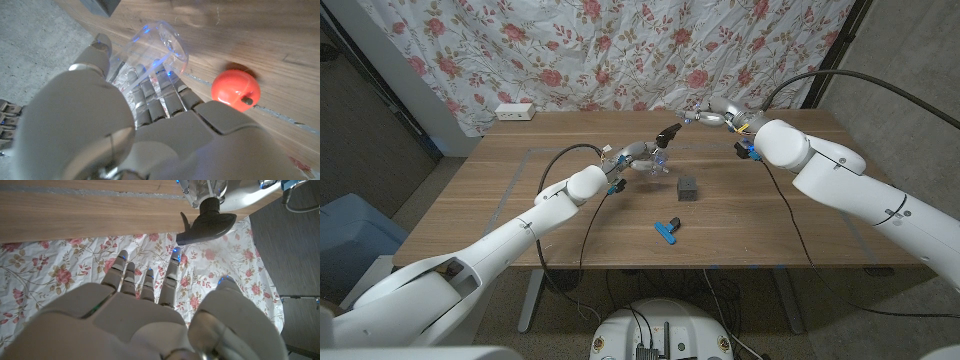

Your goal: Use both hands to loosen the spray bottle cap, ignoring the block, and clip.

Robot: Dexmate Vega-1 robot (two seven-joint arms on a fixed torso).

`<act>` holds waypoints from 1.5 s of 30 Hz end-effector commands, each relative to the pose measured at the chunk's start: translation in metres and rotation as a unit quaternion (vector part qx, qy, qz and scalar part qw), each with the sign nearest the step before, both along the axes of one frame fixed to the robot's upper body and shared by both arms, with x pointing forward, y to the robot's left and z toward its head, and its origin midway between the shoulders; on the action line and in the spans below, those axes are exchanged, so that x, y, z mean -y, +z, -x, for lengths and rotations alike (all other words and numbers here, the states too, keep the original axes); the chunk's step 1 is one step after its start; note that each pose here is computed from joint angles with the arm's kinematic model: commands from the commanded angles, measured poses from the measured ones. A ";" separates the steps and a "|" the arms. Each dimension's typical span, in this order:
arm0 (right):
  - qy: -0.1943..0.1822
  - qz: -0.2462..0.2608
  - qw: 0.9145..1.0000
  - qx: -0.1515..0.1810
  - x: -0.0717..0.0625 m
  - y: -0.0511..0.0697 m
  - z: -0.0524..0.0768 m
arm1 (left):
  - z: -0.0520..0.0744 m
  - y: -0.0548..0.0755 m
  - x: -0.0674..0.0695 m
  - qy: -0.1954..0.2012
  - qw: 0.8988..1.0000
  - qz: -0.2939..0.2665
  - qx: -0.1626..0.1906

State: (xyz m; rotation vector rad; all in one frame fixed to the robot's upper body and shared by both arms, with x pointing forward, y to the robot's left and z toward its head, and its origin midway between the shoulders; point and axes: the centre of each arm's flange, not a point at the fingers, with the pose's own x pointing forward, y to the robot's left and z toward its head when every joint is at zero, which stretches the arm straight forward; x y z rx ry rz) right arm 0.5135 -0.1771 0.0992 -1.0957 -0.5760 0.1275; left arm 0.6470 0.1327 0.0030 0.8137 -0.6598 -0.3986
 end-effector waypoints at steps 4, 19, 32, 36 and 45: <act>0.005 0.010 1.000 -0.019 -0.005 -0.003 -0.007 | 0.000 0.000 0.002 0.000 1.000 -0.001 0.001; 0.007 0.011 0.999 -0.029 -0.009 -0.007 -0.011 | 0.002 -0.001 0.003 -0.001 1.000 -0.002 0.000; 0.013 0.017 0.999 -0.036 -0.015 -0.009 -0.016 | 0.003 -0.003 0.003 -0.003 1.000 -0.003 -0.001; 0.015 0.024 0.999 -0.036 -0.019 -0.007 -0.015 | 0.004 -0.003 0.003 -0.003 1.000 -0.005 0.000; 0.015 0.032 0.999 -0.041 -0.027 -0.005 -0.016 | 0.002 0.000 0.004 -0.007 1.000 -0.011 0.000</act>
